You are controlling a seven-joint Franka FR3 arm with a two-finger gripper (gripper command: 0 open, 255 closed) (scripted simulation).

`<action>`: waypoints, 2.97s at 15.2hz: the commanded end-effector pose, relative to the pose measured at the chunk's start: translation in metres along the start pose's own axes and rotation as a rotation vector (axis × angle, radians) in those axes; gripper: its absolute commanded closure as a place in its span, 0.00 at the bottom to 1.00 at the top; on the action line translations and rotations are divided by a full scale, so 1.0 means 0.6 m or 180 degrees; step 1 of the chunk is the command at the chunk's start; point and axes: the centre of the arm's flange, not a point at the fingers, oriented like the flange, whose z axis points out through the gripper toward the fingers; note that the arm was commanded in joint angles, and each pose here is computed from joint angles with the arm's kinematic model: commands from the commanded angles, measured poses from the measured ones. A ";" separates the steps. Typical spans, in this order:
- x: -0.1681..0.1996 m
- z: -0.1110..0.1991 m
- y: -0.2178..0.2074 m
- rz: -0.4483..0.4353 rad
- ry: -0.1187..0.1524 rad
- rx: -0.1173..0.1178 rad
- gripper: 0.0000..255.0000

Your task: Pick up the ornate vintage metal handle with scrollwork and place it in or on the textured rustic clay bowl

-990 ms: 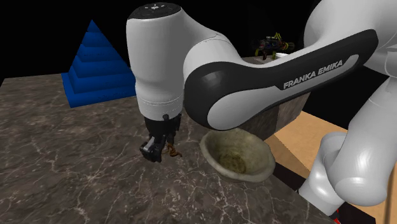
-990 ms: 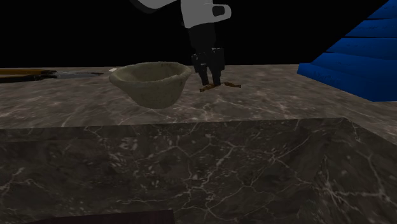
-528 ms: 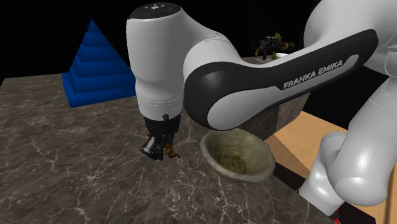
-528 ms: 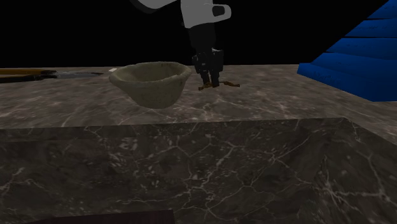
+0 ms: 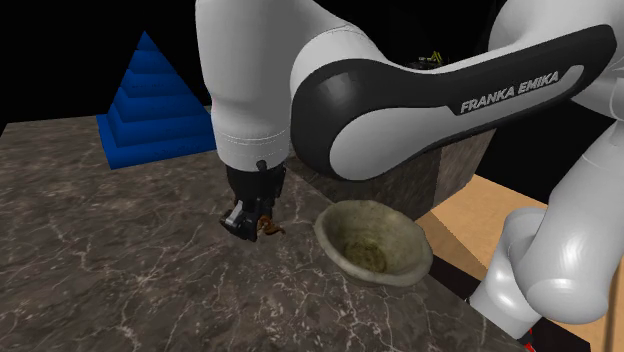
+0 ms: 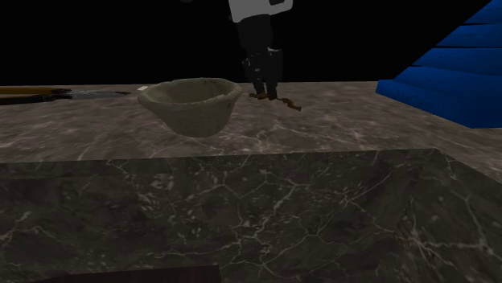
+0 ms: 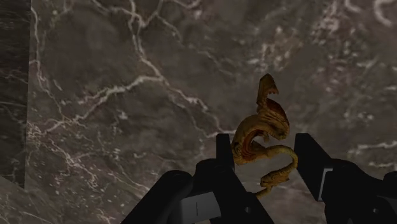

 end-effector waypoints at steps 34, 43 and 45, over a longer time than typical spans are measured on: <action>-0.167 -0.248 0.074 0.0000 -0.0001 0.0000 1.00; -0.324 -0.252 0.091 0.0000 -0.0001 0.0000 1.00; -0.326 -0.235 0.087 0.0000 -0.0001 0.0000 1.00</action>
